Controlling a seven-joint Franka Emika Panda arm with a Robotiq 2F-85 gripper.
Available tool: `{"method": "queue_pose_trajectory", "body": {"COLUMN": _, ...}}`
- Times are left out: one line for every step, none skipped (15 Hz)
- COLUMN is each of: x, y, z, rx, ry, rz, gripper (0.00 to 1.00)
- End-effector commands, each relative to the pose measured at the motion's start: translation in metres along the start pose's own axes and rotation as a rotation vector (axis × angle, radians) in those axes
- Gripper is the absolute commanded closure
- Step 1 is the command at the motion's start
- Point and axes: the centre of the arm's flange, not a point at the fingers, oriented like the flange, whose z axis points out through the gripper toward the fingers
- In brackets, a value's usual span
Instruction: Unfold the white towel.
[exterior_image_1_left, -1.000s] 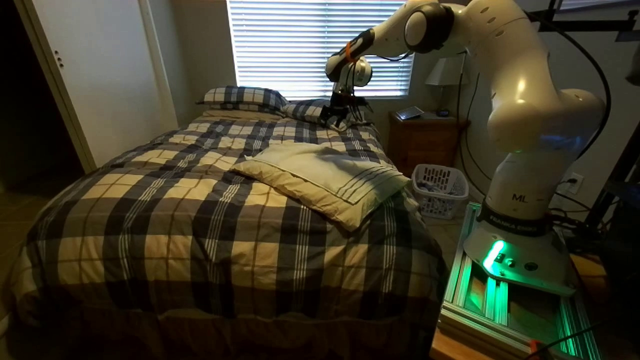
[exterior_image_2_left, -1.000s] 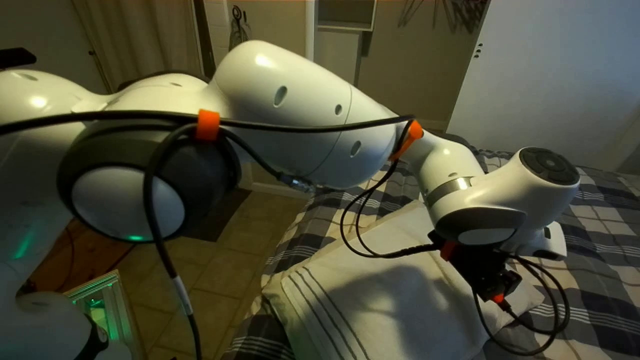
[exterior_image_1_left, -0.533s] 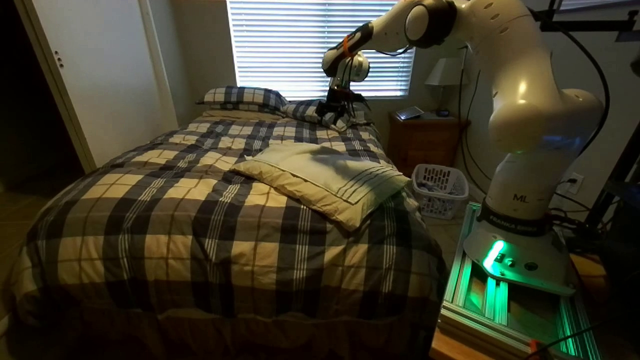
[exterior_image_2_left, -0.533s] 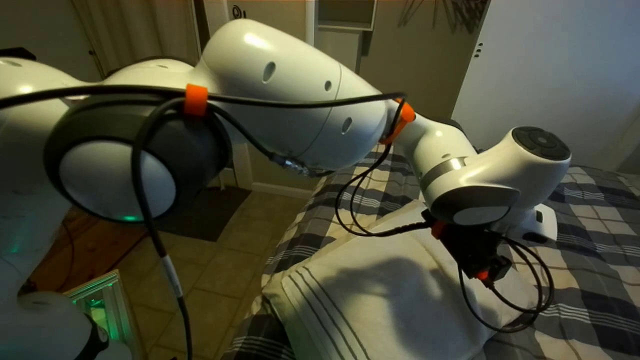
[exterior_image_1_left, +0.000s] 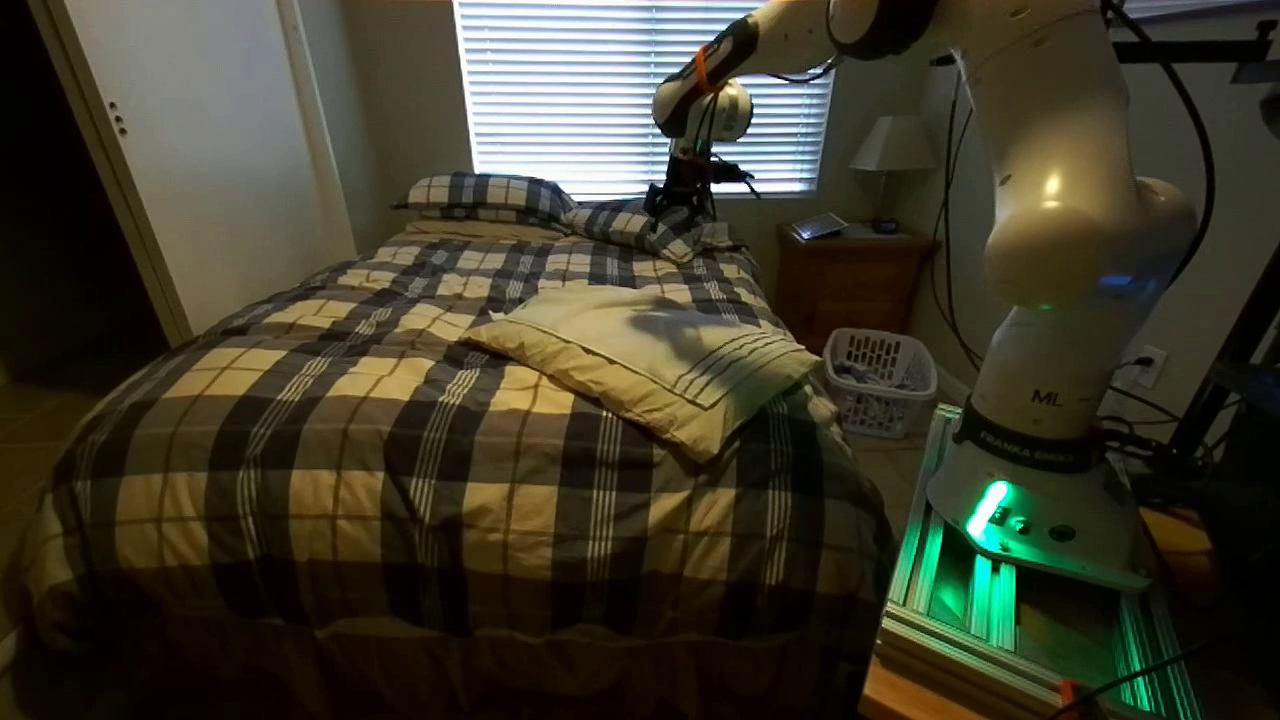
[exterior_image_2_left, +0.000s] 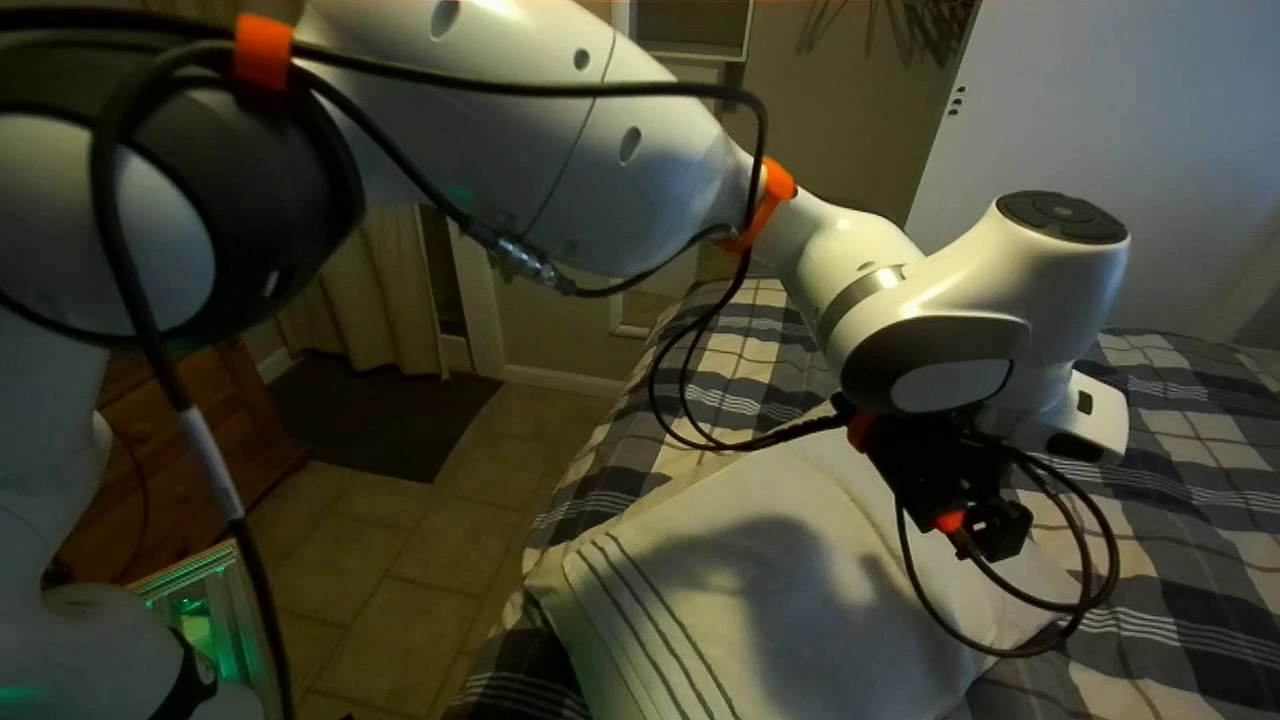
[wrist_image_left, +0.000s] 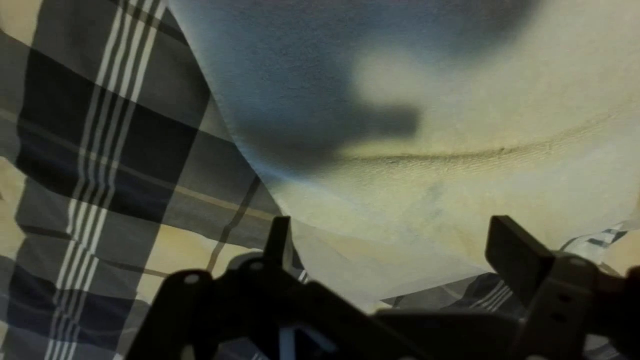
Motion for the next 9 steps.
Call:
{"method": "queue_pose_trajectory", "body": {"x": -0.029, "y": 0.01, "z": -0.03, "rx": -0.083, "ry": 0.034, "rz": 0.059, "gripper": 0.0}}
{"method": "queue_pose_trajectory", "body": {"x": -0.032, "y": 0.014, "z": -0.036, "rx": -0.098, "ry": 0.043, "rz": 0.072, "gripper": 0.0}}
{"method": "queue_pose_trajectory", "body": {"x": -0.034, "y": 0.017, "z": -0.04, "rx": -0.112, "ry": 0.051, "rz": 0.082, "gripper": 0.0}}
{"method": "queue_pose_trajectory", "body": {"x": -0.037, "y": 0.019, "z": -0.044, "rx": -0.125, "ry": 0.056, "rz": 0.082, "gripper": 0.0}}
{"method": "queue_pose_trajectory", "body": {"x": -0.039, "y": 0.021, "z": -0.048, "rx": -0.138, "ry": 0.061, "rz": 0.087, "gripper": 0.0}}
{"method": "queue_pose_trajectory", "body": {"x": -0.043, "y": 0.021, "z": -0.051, "rx": -0.144, "ry": 0.062, "rz": 0.09, "gripper": 0.0}}
{"method": "queue_pose_trajectory", "body": {"x": -0.046, "y": 0.021, "z": -0.054, "rx": -0.153, "ry": 0.061, "rz": 0.097, "gripper": 0.0}}
{"method": "queue_pose_trajectory", "body": {"x": -0.048, "y": 0.021, "z": -0.057, "rx": -0.157, "ry": 0.062, "rz": 0.101, "gripper": 0.0}}
{"method": "queue_pose_trajectory", "body": {"x": -0.051, "y": 0.021, "z": -0.06, "rx": -0.16, "ry": 0.064, "rz": 0.107, "gripper": 0.0}}
